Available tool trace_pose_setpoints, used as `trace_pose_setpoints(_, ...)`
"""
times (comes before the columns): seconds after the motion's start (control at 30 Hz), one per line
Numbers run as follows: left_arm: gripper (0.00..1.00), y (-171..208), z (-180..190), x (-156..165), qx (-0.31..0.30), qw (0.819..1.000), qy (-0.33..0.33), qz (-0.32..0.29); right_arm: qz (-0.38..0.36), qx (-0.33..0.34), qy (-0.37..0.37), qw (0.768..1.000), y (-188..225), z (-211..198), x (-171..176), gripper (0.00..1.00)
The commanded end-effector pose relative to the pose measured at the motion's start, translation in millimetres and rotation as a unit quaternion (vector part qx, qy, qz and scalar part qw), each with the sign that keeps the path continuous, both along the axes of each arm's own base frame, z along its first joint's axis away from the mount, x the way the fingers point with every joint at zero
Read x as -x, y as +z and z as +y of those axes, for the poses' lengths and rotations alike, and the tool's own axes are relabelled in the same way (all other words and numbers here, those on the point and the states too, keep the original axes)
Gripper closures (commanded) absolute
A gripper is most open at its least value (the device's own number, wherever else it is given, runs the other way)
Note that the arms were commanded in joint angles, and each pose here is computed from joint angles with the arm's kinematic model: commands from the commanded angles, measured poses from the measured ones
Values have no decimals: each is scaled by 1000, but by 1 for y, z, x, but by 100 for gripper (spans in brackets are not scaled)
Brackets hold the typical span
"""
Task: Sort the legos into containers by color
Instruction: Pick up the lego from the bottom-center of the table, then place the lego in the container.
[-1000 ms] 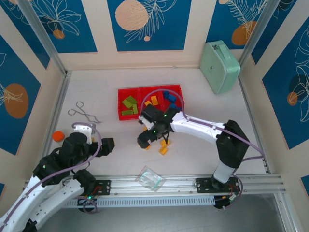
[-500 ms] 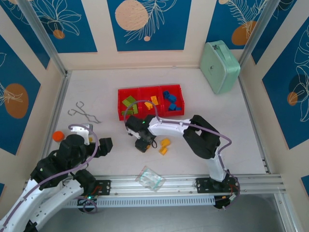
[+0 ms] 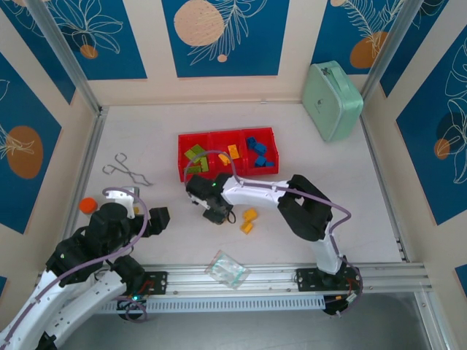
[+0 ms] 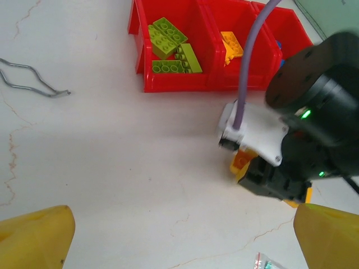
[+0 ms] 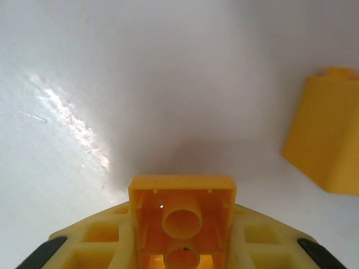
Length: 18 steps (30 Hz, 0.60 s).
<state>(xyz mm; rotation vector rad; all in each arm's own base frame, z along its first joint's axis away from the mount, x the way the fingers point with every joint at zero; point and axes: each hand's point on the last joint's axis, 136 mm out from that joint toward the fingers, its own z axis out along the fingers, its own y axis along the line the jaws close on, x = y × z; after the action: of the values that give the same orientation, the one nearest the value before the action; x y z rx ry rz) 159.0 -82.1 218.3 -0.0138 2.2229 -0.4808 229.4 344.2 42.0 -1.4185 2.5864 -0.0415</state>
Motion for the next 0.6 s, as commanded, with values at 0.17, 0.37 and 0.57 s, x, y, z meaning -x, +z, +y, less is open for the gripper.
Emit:
trace_pose_setpoints(0.17, 0, 0, 5, 2, 0, 1000, 8, -1, -40, -212, -130, 968, 124, 8, -83, 100)
trace_pose_setpoints(0.37, 0, 0, 3, 2, 1, 1000, 3, -2, -33, -268, -234, 934, 137, -10, -147, 100)
trace_pose_setpoints(0.57, 0, 0, 2, 2, 0, 1000, 1, -3, 21, -316, -291, 903, 118, -14, -195, 100)
